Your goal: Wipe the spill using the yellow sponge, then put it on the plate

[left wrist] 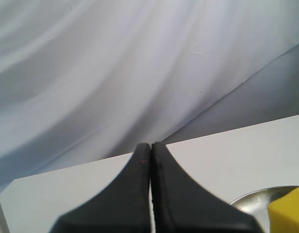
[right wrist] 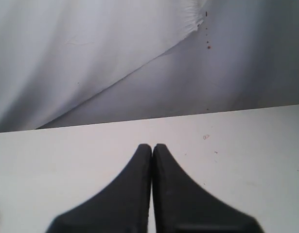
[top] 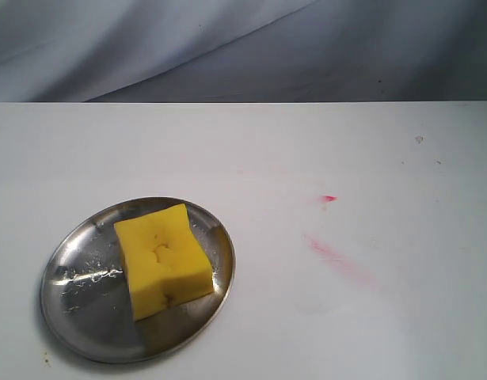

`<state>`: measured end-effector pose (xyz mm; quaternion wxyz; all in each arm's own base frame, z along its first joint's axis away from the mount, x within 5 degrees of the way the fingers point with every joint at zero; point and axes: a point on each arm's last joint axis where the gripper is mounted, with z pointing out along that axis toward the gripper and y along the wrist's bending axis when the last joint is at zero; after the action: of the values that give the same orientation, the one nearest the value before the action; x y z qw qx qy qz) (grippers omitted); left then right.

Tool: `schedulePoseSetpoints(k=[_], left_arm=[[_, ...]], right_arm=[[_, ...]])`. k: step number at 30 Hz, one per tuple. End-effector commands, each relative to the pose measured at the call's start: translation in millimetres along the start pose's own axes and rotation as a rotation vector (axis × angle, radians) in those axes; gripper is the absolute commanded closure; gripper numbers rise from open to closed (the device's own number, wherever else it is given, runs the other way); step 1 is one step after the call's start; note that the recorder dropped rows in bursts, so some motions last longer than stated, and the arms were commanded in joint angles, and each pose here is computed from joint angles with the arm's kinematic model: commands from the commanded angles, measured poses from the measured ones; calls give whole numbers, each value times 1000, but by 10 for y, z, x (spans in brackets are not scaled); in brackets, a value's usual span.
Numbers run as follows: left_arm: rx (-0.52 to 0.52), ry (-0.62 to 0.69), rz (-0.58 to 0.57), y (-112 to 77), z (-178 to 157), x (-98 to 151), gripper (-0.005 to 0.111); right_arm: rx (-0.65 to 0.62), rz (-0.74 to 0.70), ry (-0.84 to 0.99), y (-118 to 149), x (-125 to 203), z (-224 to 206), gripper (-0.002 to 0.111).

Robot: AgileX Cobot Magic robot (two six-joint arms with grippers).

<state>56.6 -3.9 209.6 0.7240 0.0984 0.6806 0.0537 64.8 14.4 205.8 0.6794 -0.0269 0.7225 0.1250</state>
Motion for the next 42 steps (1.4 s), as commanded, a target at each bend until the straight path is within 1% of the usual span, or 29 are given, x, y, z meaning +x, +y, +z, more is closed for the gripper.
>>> schedulePoseSetpoints(k=[1,7,17,42], left_arm=[[-3,-11,-16,4,-4,-16,107],[-3,-11,-16,4,-4,-16,107],[-3,-11,-16,4,-4,-16,107],[-3,-11,-16,4,-4,-16,107]], right_arm=[[13,-52,-36,-14,12,-86,108],[18,-79,-32,-18,21,-98,108],[16,-56,-16,-18,37,-98,108],[16,-54,-17,-18,35,-98,108]])
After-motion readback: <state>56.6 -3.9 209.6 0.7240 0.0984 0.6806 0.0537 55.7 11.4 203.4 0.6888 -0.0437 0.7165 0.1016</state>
